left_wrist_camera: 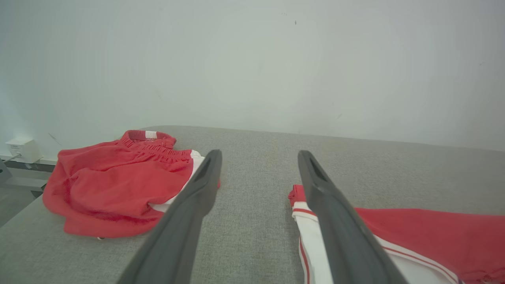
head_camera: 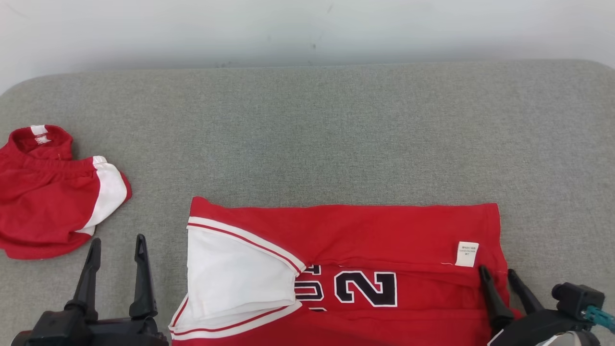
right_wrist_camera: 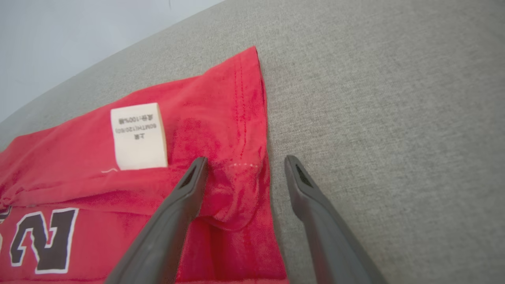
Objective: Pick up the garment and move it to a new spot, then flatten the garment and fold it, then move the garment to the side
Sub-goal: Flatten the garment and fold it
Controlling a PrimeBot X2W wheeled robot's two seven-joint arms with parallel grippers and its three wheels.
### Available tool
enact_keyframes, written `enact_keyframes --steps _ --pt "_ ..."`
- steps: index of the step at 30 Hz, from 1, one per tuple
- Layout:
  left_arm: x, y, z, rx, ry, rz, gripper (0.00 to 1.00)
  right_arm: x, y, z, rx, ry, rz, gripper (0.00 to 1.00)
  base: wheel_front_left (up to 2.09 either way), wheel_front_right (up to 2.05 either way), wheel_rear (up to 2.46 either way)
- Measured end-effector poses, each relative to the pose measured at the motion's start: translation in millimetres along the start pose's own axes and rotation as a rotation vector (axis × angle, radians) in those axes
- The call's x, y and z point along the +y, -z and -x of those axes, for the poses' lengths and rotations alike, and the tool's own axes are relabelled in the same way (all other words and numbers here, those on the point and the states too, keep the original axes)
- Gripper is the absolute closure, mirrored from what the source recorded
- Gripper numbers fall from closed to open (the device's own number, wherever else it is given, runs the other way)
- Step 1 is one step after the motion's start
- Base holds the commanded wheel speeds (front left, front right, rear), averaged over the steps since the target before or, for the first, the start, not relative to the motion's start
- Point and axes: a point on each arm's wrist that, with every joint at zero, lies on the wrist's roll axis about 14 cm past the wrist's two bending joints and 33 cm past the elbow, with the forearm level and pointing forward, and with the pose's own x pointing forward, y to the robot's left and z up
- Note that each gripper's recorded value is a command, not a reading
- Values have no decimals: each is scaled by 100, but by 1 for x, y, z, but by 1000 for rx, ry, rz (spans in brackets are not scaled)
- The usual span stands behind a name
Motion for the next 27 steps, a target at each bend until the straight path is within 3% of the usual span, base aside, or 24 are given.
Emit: enact_keyframes --steps 3,4,5,6,7,15,27 --pt "4 2 2 8 -5 -21 0 5 10 -2 29 -4 -6 0 0 0 0" --pt "5 2 3 7 -8 -22 0 7 13 -3 36 -9 -9 23 0 0 0" --pt "6 2 4 8 -9 -28 0 10 15 -3 43 -17 -14 54 0 0 0" --pt "6 2 5 10 -10 -32 0 13 17 -4 50 -23 -18 66 0 0 0" --pt "7 3 6 12 -9 -32 0 14 19 -3 54 -25 -25 100 0 0 0" --pt "10 6 12 27 -16 -37 0 12 18 0 46 -17 -50 100 0 0 0" --pt "4 -1 15 7 9 -31 0 -77 -57 19 -115 181 5 100 0 0 0"
